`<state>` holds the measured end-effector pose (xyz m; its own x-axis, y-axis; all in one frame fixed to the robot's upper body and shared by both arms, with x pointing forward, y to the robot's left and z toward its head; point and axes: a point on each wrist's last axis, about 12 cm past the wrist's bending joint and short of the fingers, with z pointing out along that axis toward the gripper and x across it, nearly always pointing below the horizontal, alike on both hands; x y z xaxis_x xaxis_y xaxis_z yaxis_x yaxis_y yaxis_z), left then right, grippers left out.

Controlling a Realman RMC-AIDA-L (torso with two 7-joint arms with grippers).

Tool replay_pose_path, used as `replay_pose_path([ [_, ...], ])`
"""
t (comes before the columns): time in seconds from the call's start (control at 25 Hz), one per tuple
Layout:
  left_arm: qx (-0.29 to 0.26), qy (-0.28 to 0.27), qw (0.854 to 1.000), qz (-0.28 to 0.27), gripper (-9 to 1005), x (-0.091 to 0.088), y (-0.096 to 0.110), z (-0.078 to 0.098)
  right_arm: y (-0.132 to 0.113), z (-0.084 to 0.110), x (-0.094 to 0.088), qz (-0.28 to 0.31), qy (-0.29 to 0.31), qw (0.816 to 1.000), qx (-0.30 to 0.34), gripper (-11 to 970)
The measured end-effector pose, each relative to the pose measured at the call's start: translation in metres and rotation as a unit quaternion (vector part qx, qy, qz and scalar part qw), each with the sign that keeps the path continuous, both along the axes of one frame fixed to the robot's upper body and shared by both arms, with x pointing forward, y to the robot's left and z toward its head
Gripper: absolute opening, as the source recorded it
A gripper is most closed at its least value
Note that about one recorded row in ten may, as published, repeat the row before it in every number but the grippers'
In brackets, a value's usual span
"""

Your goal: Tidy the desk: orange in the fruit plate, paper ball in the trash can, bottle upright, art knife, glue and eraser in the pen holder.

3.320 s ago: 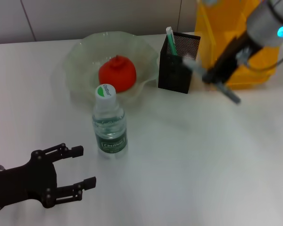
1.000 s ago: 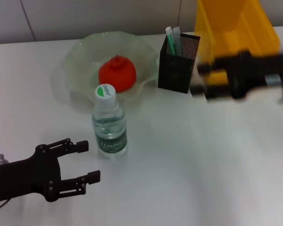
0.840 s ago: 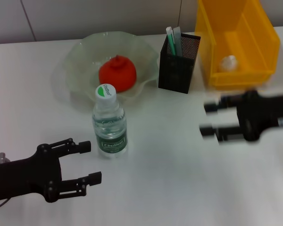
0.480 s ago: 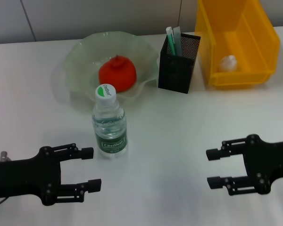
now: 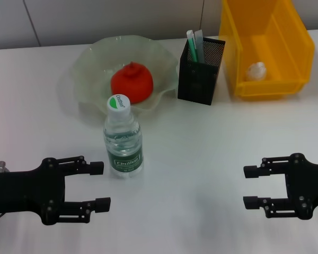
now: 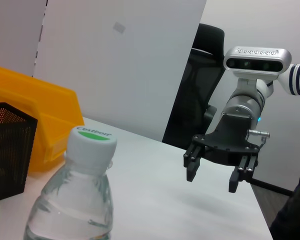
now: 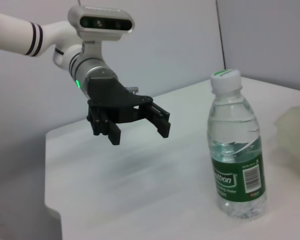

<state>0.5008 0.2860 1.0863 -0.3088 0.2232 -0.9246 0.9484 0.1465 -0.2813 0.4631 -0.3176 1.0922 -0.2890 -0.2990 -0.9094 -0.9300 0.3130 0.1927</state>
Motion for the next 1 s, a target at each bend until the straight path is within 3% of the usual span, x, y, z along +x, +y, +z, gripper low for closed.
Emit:
replay_pose_path([
  [1.0, 0.0, -0.002, 1.0, 0.007, 800, 0.0013, -0.0006, -0.0005, 0.0073, -0.0041, 0.0093, -0.001, 0.003, 1.0, 0.008, 625],
])
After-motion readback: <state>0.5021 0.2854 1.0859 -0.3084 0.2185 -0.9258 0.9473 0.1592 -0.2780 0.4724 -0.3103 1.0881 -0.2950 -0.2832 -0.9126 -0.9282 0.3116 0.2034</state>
